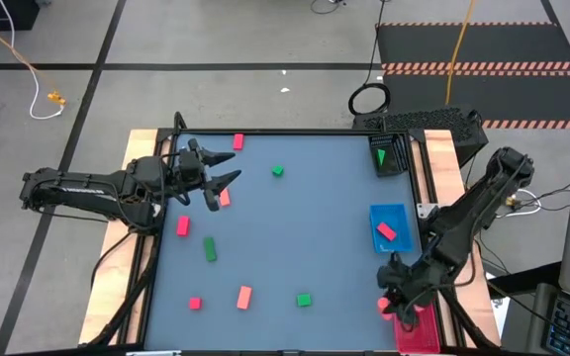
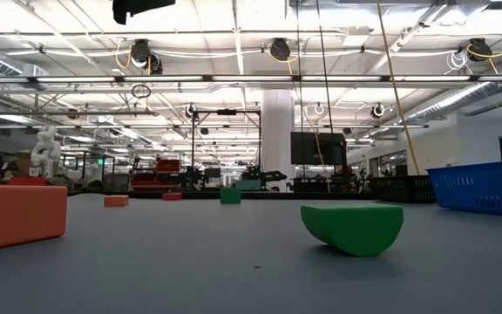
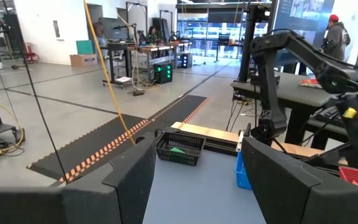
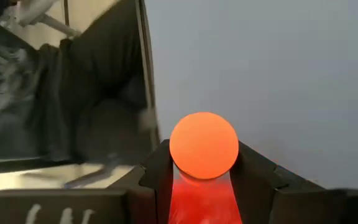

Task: Sort & place blocks by color
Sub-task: Put the orange block into the red bin

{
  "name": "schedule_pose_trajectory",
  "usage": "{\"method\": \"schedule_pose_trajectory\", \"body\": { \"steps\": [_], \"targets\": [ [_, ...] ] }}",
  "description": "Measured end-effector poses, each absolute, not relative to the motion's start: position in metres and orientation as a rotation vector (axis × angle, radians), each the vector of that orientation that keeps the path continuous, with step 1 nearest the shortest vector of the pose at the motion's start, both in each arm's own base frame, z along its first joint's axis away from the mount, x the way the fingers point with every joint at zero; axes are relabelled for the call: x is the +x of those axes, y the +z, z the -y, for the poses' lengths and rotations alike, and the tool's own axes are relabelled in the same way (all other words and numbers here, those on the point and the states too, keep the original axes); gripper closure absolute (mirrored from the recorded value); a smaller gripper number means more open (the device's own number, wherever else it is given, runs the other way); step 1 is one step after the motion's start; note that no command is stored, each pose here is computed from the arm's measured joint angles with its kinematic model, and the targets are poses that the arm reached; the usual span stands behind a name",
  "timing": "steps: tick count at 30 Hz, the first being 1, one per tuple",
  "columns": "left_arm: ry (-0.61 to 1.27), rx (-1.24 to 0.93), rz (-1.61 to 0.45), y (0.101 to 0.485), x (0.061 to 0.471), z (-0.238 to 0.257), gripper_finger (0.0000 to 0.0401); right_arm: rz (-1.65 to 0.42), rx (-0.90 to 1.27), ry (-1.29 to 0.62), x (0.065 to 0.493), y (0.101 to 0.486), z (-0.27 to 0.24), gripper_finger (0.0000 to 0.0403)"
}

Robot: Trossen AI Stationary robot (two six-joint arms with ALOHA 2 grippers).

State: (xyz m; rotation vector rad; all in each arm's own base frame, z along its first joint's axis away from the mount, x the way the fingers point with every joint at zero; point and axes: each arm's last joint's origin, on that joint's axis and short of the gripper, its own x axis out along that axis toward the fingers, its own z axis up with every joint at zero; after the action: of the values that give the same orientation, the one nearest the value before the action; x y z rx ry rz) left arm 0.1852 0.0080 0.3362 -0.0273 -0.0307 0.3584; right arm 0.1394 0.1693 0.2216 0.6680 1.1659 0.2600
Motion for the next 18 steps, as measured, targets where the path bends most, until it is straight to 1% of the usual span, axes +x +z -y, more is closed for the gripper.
{"method": "schedule_pose_trajectory", "body": {
  "steps": [4, 8, 14, 16, 18],
  "targets": [
    [0.359, -0.017, 0.029, 0.336, 0.185, -0.008, 0.0162, -1.334, 0.812, 0.234, 0.127, 0.225, -0.167, 0.0287],
    [0.359, -0.013, 0.028, 0.336, 0.185, -0.008, 0.0162, -1.477, 0.861, 0.210, 0.118, 0.222, -0.169, 0.0287],
    [0.359, -0.011, 0.028, 0.336, 0.185, -0.008, 0.0162, -1.533, 0.931, 0.096, 0.112, 0.205, -0.167, 0.0284],
    [0.359, -0.011, 0.028, 0.336, 0.185, -0.008, 0.0162, -1.544, 0.951, 0.062, 0.111, 0.200, -0.165, 0.0250],
    [0.359, -0.012, 0.028, 0.336, 0.185, -0.008, 0.0162, -1.554, 0.965, 0.027, 0.110, 0.196, -0.164, 0.0199]
  ]
}}
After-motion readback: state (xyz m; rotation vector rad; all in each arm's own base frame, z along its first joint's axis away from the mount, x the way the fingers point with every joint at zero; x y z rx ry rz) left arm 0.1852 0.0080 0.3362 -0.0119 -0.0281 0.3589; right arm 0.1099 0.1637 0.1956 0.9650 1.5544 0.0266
